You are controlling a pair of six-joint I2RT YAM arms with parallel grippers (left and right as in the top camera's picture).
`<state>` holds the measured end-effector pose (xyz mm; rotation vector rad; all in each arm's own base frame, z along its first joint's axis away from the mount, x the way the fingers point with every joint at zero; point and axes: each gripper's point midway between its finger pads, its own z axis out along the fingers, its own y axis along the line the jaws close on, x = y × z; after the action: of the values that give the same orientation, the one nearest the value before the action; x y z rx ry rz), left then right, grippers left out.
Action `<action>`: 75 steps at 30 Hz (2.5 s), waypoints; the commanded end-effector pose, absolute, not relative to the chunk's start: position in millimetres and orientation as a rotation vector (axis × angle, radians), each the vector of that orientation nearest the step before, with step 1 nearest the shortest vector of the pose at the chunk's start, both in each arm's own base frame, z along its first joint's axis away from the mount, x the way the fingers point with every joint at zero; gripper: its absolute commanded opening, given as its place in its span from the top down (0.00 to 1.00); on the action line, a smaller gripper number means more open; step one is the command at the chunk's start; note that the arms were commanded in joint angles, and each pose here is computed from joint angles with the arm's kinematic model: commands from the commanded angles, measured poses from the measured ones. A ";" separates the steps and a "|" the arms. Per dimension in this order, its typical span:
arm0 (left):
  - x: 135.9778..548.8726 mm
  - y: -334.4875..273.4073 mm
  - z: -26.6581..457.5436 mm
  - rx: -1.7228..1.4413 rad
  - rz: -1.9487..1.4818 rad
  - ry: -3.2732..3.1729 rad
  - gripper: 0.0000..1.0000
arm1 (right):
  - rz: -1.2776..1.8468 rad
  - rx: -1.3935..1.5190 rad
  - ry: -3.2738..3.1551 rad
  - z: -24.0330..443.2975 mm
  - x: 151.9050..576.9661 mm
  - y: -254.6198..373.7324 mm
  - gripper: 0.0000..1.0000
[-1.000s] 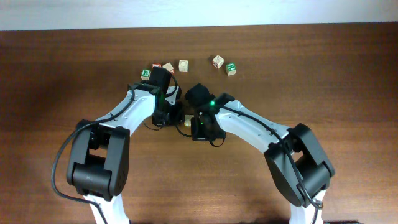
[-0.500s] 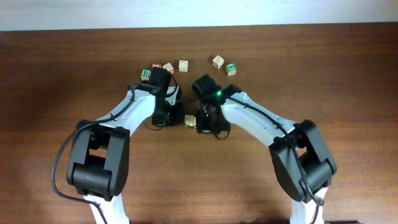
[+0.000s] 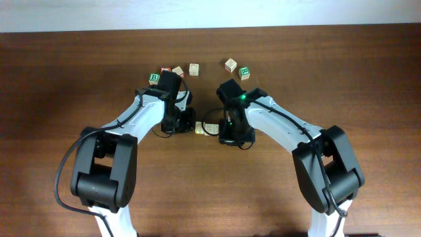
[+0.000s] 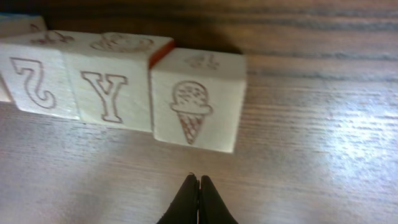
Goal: Rotate 4 blocks
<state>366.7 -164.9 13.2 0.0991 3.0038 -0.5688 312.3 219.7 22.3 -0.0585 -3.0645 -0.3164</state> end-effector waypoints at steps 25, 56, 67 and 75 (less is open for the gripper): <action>365.5 -168.0 10.6 0.099 -0.584 3.008 1.00 | -0.701 -0.218 -3.090 56.1 367.8 168.4 0.96; 378.7 -172.9 26.1 0.501 -0.768 2.818 1.00 | -0.898 -0.065 -3.073 12.3 349.8 199.6 0.96; 370.5 -170.7 23.8 0.228 -0.795 2.934 1.00 | -0.896 -0.071 -3.070 12.0 349.5 199.4 0.96; 368.5 -176.2 18.8 0.203 -0.725 2.960 1.00 | -0.896 -0.071 -3.071 12.1 349.5 199.4 0.96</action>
<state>370.9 -168.2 22.5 0.1796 2.9480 -0.7495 354.6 195.3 14.8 -0.0780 -3.0920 -0.8884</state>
